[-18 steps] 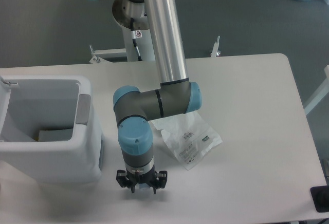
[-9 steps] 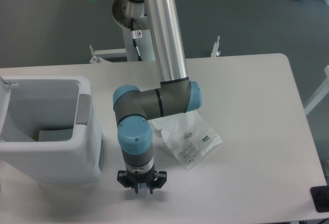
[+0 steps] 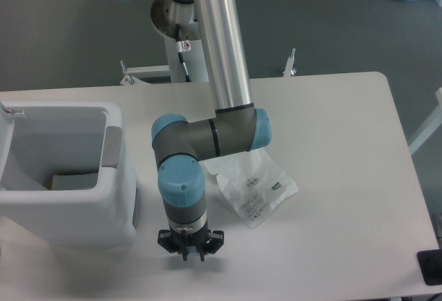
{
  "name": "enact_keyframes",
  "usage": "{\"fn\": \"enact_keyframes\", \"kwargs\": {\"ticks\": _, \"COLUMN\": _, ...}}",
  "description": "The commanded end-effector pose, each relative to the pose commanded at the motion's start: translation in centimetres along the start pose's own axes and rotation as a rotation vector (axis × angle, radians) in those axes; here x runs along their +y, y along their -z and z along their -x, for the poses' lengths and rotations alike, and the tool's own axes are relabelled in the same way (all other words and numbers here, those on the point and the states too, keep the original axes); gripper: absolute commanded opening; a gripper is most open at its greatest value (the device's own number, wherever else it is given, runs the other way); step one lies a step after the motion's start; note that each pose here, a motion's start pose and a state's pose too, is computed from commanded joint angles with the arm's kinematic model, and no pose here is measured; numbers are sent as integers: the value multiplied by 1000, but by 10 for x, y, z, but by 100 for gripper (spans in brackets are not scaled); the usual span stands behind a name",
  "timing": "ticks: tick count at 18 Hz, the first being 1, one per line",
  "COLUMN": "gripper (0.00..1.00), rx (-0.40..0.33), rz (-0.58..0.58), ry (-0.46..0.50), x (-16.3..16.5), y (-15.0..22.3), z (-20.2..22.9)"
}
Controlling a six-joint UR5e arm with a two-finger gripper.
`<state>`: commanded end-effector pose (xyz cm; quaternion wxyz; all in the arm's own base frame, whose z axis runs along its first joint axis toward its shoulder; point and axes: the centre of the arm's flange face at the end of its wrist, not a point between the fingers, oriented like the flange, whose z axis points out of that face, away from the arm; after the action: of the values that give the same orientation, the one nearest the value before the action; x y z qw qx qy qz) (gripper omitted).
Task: Place the trash in the trash can
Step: 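Close the gripper around the bottle's cap end, then lift the bottle upright and carry it toward the white bin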
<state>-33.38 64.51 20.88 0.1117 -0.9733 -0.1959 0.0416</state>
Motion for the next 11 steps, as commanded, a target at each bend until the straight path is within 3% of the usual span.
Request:
{"fn": "enact_keyframes", "kwargs": {"ticks": 6, "gripper": 36, "rx": 56, "rz": -90, "ry": 45, "x": -8, "y": 46, "z": 31}}
{"fn": "enact_keyframes", "kwargs": {"ticks": 11, "gripper": 36, "rx": 116, "rz": -260, "ry": 63, "x": -34, "y": 126, "z": 56}}
